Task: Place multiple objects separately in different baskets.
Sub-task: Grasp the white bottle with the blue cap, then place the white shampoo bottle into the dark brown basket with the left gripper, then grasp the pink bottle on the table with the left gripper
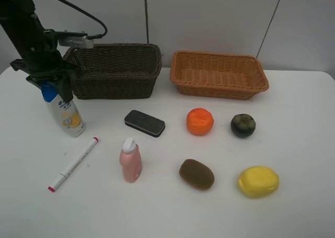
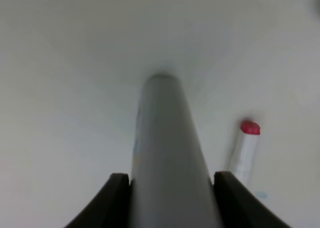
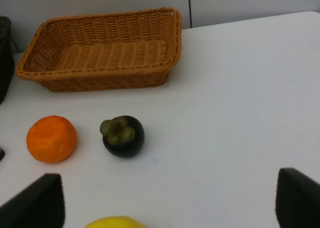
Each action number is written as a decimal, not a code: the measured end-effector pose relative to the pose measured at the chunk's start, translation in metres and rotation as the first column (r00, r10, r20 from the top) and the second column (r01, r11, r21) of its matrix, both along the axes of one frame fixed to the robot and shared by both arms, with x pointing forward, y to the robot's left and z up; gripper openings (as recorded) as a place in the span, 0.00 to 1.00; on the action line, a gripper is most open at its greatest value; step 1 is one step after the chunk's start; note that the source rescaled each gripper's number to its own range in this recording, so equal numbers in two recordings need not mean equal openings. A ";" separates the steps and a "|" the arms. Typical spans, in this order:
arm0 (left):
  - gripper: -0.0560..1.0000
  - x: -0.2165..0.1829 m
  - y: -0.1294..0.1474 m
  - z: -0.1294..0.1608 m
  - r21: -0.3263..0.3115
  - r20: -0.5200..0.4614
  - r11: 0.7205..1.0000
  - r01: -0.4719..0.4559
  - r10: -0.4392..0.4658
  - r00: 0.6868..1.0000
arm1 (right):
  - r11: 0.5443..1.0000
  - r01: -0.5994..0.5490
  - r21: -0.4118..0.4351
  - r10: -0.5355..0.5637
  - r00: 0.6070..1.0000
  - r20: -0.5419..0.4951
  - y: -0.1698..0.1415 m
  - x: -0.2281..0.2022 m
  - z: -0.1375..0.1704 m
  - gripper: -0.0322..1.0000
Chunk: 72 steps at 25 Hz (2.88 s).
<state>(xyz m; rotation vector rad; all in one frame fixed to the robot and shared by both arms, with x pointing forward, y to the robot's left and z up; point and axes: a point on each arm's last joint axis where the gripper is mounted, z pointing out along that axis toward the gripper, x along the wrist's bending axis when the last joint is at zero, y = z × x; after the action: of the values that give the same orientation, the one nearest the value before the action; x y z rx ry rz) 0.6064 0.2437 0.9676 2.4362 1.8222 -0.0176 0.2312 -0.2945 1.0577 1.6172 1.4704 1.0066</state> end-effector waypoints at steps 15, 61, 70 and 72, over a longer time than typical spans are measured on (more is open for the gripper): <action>0.37 0.038 -0.006 0.138 -0.102 0.327 0.991 -0.089 0.118 0.938 | 1.000 0.000 0.000 0.000 1.000 0.000 0.000 0.000 0.000 1.00; 0.82 -0.001 -0.035 0.113 -0.184 0.169 0.979 -0.090 0.121 0.978 | 1.000 0.000 0.000 0.000 1.000 0.000 0.000 0.000 0.000 1.00; 0.82 -0.076 -0.113 0.090 -0.148 0.045 0.984 0.102 -0.096 0.994 | 1.000 0.000 0.000 0.000 1.000 0.000 0.000 0.000 0.000 1.00; 0.82 -0.089 -0.134 0.088 -0.129 0.042 0.980 0.152 -0.148 0.988 | 1.000 0.000 0.000 0.000 1.000 0.000 0.000 0.000 0.000 1.00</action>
<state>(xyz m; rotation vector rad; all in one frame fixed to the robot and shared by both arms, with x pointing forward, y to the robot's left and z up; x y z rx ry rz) 0.5172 0.1100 1.0557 2.4597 1.5667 -0.1061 0.2312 -0.2945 1.0577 1.6172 1.4704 1.0066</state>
